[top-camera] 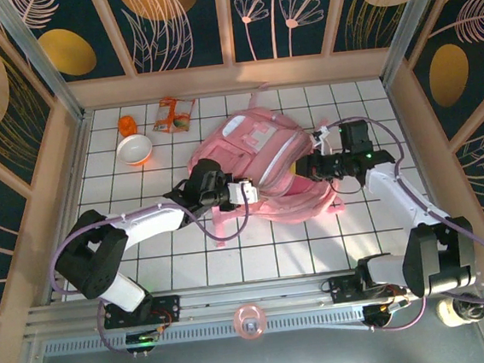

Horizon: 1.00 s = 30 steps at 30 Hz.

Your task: Pack the student bag

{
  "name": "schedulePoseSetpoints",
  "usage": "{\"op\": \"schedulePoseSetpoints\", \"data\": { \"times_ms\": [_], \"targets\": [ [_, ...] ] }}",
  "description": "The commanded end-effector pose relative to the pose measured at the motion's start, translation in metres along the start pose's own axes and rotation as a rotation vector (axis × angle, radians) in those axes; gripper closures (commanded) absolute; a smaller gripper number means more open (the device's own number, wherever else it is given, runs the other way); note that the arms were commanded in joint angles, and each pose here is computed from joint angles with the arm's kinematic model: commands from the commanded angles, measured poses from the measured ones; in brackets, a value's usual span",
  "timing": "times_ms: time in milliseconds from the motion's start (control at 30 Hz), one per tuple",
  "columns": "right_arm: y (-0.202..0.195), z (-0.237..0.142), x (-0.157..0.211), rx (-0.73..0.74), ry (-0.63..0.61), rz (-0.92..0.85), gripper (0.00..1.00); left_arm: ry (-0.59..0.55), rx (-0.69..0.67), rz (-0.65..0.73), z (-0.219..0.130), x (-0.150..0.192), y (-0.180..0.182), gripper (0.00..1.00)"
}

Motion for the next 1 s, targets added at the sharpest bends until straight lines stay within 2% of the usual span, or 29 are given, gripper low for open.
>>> {"op": "schedulePoseSetpoints", "data": {
  "times_ms": [0, 100, 233, 333, 467, 567, 767, 967],
  "targets": [
    [0.014, -0.018, -0.016, -0.033, -0.04, -0.062, 1.0, -0.111, 0.044, -0.066, -0.013, -0.025, -0.005, 0.96],
    [0.012, -0.025, -0.027, -0.02, -0.093, -0.061, 0.95, -0.202, -0.007, -0.188, -0.026, -0.042, -0.003, 1.0],
    [0.02, -0.035, -0.032, -0.004, -0.197, -0.07, 0.62, -0.269, -0.078, -0.401, -0.031, -0.05, 0.011, 1.0],
    [0.016, -0.053, -0.027, 0.126, -0.298, -0.042, 0.53, -0.269, -0.082, -0.498, -0.027, -0.05, 0.016, 1.0],
    [0.008, -0.088, -0.005, 0.396, -0.446, 0.045, 0.52, -0.245, -0.059, -0.55, -0.02, -0.05, 0.019, 1.0],
    [0.016, -0.093, 0.025, 0.422, -0.479, 0.102, 0.55, -0.229, -0.05, -0.564, -0.018, -0.051, 0.022, 1.0],
    [0.038, -0.062, 0.071, 0.37, -0.455, 0.13, 0.63, -0.215, -0.007, -0.618, -0.014, -0.054, 0.024, 1.0],
    [0.061, -0.016, 0.084, 0.485, -0.411, 0.0, 0.62, -0.201, 0.042, -0.648, -0.008, -0.055, 0.021, 1.0]
  ]
}}
Point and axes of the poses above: each hand's point on the last joint's axis, 136 mm out from that joint toward the fingers, its own z axis out along the fingers, its own y axis along the line the jaws close on, x = y × z, the point moved 4 cm from there along -z, back along the fingers, and after that the axes turned 3 degrees about z, right-handed, at the moved point
